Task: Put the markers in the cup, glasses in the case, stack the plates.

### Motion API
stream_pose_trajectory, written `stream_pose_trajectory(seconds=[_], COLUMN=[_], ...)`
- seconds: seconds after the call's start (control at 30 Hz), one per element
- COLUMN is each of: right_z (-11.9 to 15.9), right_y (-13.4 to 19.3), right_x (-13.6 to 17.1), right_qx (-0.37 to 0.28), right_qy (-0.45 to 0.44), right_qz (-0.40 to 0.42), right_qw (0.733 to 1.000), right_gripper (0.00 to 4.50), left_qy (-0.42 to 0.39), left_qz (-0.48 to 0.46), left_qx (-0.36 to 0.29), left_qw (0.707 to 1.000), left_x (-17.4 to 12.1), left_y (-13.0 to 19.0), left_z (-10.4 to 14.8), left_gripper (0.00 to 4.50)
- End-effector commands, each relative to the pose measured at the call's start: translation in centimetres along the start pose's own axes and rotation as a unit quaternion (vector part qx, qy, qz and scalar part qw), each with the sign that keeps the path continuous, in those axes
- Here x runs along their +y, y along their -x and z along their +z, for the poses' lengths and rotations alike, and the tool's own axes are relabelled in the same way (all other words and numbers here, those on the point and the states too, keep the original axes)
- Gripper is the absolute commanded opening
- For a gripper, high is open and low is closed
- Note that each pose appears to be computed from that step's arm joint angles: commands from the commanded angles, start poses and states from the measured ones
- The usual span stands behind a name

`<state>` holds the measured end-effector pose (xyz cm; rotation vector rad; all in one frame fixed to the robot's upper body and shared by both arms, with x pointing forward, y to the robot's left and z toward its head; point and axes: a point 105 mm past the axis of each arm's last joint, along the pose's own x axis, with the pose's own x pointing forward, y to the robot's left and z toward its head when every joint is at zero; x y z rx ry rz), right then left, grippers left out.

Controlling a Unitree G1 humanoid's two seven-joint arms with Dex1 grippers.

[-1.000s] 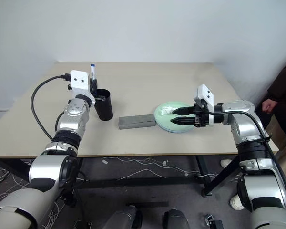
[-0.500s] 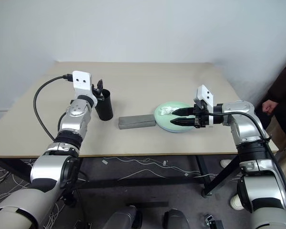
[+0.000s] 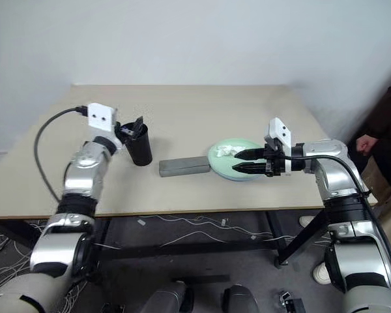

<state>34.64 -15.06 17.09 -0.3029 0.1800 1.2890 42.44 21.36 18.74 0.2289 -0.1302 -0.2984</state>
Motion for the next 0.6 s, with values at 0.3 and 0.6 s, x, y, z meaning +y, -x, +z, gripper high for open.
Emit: stream_pose_trajectory(seconds=[0.3, 0.6], right_z=[1.6, 1.8], right_y=[1.9, 0.9], right_x=[0.3, 0.9], right_qx=[-0.020, -0.019], right_qy=[0.024, 0.024], right_qz=[-0.038, -0.024], right_qw=[0.999, 0.999], right_gripper=[1.92, 1.92], left_qy=[0.051, 0.107], left_qz=[-0.145, -0.122], left_qx=[0.053, 0.043], left_qw=[0.987, 0.986], left_x=[3.2, 2.4], left_y=[12.3, 14.7], left_z=[2.4, 2.3], left_gripper=[4.11, 4.11])
